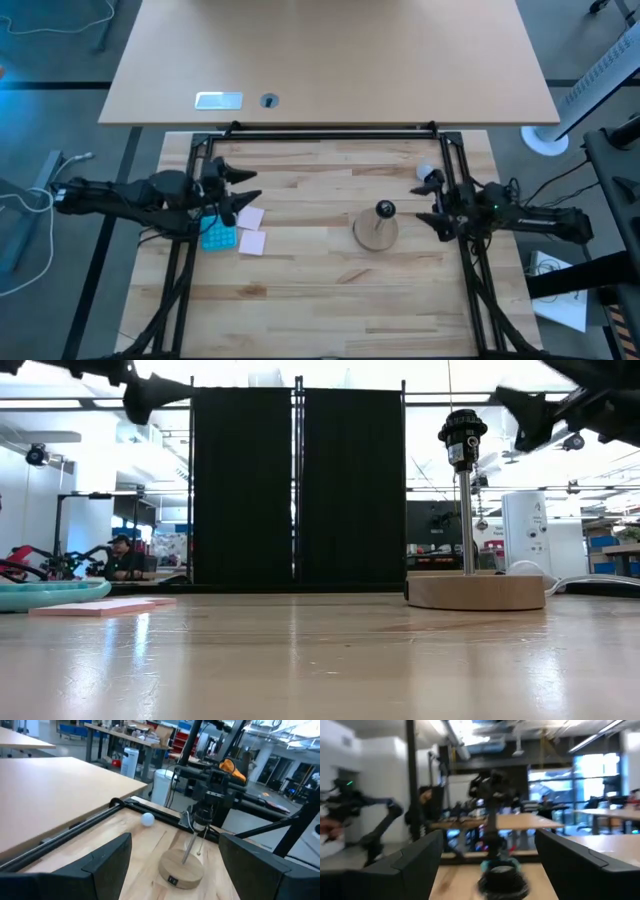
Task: Screw lightbulb
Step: Return to Home Position
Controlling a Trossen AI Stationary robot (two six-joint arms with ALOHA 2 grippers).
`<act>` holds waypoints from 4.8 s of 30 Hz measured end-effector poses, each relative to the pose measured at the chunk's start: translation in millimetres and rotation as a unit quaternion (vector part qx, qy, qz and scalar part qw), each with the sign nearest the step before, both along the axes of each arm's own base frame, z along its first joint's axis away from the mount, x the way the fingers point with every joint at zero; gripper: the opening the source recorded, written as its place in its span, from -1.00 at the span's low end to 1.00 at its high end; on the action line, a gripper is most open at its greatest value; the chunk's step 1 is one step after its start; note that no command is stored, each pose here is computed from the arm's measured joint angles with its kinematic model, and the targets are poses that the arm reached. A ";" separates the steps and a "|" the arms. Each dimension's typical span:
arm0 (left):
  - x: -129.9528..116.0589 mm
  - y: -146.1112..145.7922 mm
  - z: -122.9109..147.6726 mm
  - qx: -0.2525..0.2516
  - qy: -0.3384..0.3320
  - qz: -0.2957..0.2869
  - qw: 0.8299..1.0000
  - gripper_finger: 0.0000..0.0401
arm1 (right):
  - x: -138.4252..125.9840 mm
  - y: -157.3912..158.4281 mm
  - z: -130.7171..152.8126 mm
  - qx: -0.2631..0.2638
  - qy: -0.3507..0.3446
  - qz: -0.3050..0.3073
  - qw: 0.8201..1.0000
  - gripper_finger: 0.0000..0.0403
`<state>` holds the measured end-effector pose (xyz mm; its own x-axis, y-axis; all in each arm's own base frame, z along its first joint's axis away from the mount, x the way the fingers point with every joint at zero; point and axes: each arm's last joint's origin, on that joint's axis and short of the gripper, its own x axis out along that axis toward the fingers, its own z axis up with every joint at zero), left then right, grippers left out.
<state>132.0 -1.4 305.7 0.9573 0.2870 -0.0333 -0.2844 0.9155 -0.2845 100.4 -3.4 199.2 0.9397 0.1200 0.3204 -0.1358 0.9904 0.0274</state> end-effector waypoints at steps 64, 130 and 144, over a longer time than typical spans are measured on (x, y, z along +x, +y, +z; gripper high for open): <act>-32.5 0.9 -102.9 -0.032 -0.198 -0.023 0.979 0.45 | -13.2 19.9 4.9 -0.012 -0.040 0.105 0.994 0.54; -39.2 1.4 -110.3 0.025 -0.166 -0.066 0.984 0.45 | -6.7 -3.2 -12.3 -0.014 0.057 0.013 0.998 0.54; -31.4 0.8 -115.2 0.013 -0.120 -0.069 0.990 0.45 | -5.2 -3.4 -17.8 0.042 0.094 0.028 0.994 0.54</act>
<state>100.6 -0.6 190.5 0.9668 0.1510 0.2062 -0.0831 0.9487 -0.3051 95.2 -6.7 181.4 0.9762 0.1548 0.1518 -0.1763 0.9743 0.1405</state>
